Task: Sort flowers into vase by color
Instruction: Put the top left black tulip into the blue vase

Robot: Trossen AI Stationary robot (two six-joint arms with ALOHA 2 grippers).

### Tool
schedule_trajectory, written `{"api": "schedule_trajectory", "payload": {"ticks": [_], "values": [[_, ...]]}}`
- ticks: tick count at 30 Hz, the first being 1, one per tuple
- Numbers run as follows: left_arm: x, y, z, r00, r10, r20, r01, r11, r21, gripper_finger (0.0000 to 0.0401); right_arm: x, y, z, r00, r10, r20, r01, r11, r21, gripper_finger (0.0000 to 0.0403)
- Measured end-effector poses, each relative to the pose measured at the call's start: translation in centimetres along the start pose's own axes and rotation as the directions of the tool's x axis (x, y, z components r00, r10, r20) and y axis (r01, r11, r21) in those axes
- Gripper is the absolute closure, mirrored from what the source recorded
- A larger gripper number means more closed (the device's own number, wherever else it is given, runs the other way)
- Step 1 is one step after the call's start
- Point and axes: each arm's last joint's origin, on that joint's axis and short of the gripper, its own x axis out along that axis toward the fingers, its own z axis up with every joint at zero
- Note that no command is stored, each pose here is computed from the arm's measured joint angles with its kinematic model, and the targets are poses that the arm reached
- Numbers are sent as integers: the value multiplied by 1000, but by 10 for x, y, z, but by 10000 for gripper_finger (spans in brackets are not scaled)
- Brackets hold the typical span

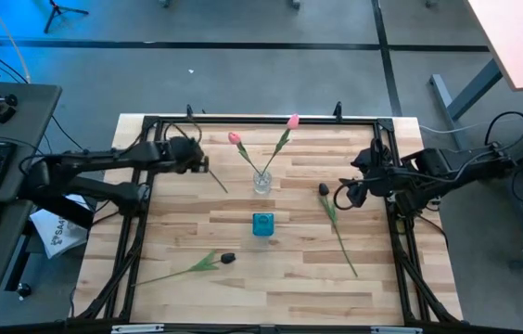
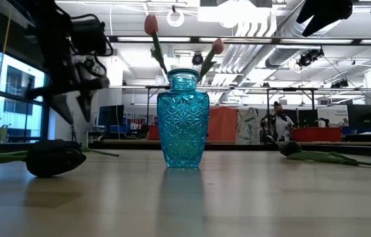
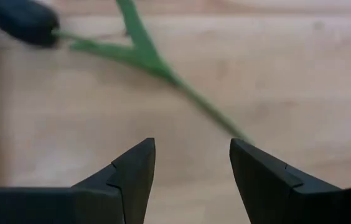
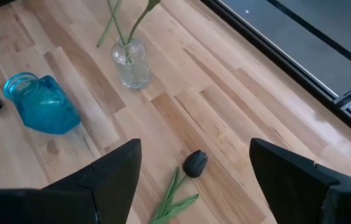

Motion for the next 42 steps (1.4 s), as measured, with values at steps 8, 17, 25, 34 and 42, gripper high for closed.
{"api": "schedule_trajectory", "payload": {"ticks": [8,17,25,34,42], "values": [[34,0,18,998,62,-18,-64,991,-118,208,2,-2,2,1000,-9,0,9,1000,11,107],[61,1,26,994,61,-96,-89,941,-326,208,2,-2,2,1000,-9,0,9,1000,-8,107],[73,7,31,989,80,-126,-127,892,-434,208,2,-2,2,1000,-10,1,10,1000,-8,107],[89,13,34,973,100,-210,-189,865,-465,237,6,1,2,1000,-24,-7,24,1000,-13,107],[89,17,36,973,91,-212,-180,875,-450,389,21,14,3,997,-59,-46,56,997,-50,107]]}}
